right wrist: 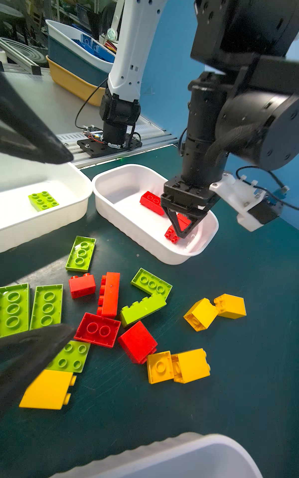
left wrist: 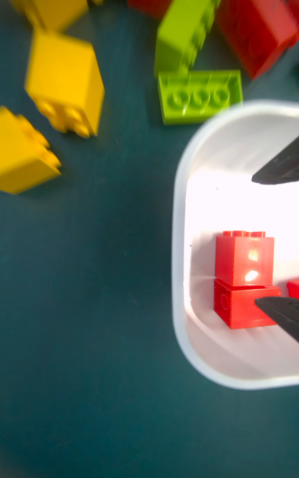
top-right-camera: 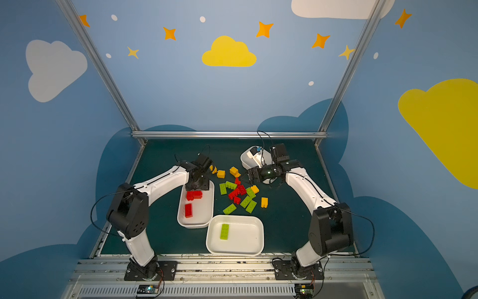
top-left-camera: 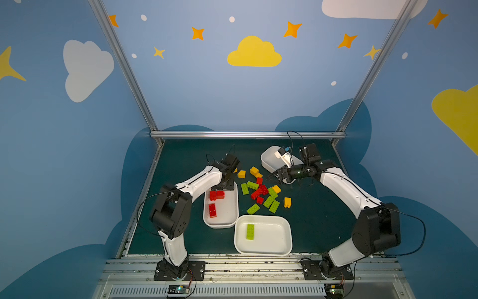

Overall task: Sort the legos into containers by color
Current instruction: 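Carry the small red brick into the nearer tub and release, then reach the left gripper to the pile and grasp a yellow brick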

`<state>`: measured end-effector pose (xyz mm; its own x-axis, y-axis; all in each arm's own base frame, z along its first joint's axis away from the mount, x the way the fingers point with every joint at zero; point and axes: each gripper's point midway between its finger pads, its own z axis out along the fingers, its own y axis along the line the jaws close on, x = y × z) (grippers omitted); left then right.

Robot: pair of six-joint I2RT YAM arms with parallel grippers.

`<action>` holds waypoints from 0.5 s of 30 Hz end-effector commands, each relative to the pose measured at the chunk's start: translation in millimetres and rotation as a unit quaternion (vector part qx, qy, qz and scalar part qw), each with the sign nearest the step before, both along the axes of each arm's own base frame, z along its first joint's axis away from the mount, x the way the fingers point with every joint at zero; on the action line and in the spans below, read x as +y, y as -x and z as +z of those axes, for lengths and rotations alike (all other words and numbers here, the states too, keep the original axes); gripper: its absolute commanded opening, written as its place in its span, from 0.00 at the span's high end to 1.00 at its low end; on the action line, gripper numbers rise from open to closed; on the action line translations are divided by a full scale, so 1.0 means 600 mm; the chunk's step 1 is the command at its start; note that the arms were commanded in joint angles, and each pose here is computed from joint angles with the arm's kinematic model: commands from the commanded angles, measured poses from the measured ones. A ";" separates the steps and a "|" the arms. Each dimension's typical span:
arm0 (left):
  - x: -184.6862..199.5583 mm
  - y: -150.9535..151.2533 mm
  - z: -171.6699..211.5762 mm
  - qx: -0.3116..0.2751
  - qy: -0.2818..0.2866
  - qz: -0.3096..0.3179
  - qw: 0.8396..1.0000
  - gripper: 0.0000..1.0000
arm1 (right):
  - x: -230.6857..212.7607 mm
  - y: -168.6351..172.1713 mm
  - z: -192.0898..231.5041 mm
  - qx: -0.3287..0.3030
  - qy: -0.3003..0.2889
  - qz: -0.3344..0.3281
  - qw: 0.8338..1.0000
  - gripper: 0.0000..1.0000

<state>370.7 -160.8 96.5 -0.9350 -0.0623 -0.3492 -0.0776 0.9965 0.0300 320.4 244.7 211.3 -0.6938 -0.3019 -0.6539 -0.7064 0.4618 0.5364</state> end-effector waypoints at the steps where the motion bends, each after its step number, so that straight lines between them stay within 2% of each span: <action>1: -0.012 -0.019 0.045 -0.014 0.018 -0.019 1.000 0.28 | -0.002 0.001 0.021 -0.020 -0.001 0.003 1.000 0.05; 8: -0.041 -0.112 0.044 -0.029 0.083 0.021 0.996 0.20 | -0.007 -0.008 0.023 -0.026 0.002 -0.009 1.000 0.05; 15: -0.061 -0.186 -0.009 -0.025 0.096 0.058 0.993 0.19 | -0.012 -0.010 0.024 -0.029 0.006 -0.013 0.999 0.05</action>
